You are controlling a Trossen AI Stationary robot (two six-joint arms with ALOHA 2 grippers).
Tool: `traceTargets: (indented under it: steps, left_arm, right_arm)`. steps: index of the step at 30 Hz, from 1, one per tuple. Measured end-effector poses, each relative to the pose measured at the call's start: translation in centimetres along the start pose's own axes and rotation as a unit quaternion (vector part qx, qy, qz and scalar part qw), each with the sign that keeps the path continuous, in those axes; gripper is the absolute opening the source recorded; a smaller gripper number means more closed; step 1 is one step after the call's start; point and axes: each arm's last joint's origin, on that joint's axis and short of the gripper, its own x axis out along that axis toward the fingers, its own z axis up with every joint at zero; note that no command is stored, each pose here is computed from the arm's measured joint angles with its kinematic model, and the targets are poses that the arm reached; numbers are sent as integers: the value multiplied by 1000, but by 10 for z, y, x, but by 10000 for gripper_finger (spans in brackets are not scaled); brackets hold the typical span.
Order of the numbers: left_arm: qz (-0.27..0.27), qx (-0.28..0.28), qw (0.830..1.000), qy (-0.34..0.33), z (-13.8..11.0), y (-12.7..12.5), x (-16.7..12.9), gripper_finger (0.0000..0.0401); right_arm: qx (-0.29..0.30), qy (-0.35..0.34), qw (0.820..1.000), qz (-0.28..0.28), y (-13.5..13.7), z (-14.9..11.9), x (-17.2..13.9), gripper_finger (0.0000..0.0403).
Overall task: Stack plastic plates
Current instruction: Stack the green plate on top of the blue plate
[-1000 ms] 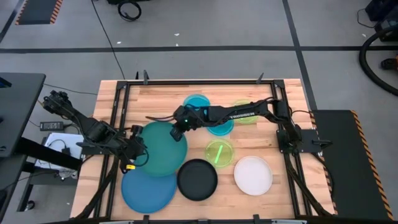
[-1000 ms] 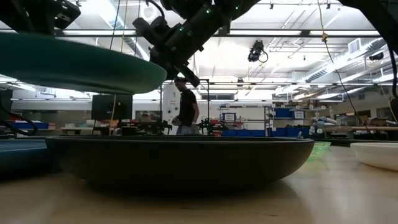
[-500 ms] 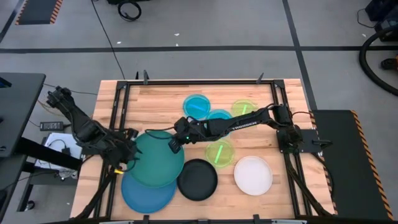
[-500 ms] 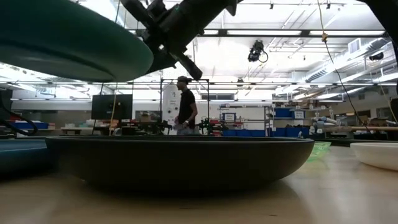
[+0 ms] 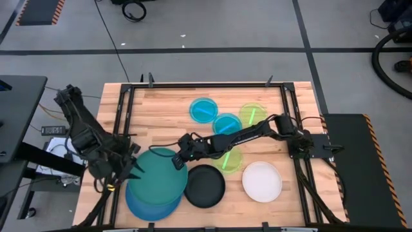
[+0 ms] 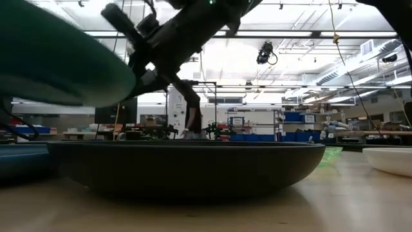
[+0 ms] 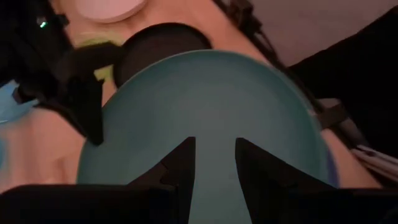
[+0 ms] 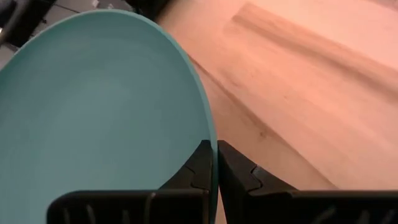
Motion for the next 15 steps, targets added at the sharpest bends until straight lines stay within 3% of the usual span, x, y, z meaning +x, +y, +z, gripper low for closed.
traceTargets:
  steps: [15]
  left_arm:
    - [-59,-19,998,-32,1,-20,-8,121]
  right_arm:
    - [-10,-46,999,5,26,-22,-12,20]
